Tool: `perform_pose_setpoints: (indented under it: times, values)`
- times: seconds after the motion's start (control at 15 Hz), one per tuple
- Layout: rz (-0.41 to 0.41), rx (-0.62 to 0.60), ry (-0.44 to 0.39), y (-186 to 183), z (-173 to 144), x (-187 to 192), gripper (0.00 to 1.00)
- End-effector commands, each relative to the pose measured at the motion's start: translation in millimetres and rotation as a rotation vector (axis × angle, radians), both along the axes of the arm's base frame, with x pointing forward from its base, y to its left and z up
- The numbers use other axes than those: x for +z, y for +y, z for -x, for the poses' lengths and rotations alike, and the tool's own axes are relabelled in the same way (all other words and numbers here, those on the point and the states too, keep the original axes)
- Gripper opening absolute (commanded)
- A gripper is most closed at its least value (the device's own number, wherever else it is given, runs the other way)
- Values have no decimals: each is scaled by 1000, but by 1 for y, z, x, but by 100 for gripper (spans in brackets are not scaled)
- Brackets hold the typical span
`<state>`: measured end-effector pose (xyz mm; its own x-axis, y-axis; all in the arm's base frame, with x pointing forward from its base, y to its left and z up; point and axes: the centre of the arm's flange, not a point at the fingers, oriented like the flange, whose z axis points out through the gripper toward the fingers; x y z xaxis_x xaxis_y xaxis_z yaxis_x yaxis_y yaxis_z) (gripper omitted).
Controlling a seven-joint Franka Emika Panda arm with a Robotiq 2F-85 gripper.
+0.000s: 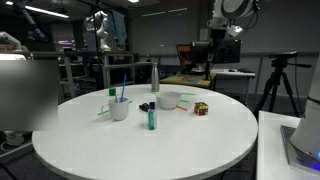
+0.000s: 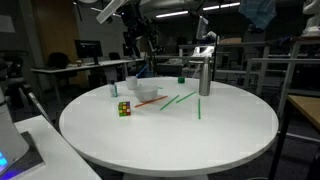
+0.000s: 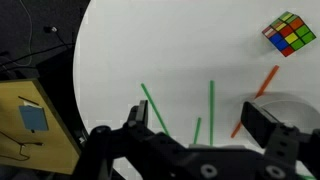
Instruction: Move the blue straw from the mug to the bowl
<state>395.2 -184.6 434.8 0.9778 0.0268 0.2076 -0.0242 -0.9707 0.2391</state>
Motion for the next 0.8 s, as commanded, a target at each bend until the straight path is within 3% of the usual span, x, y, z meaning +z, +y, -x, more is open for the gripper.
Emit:
perform_pose_setpoints:
  times: [0.0,0.27,0.73]
  values:
    - [0,0,0,0,0,0,100]
    - [3,54,-20,16,-28,-5,100]
    - [22,245,-14,81,-88,-29,100]
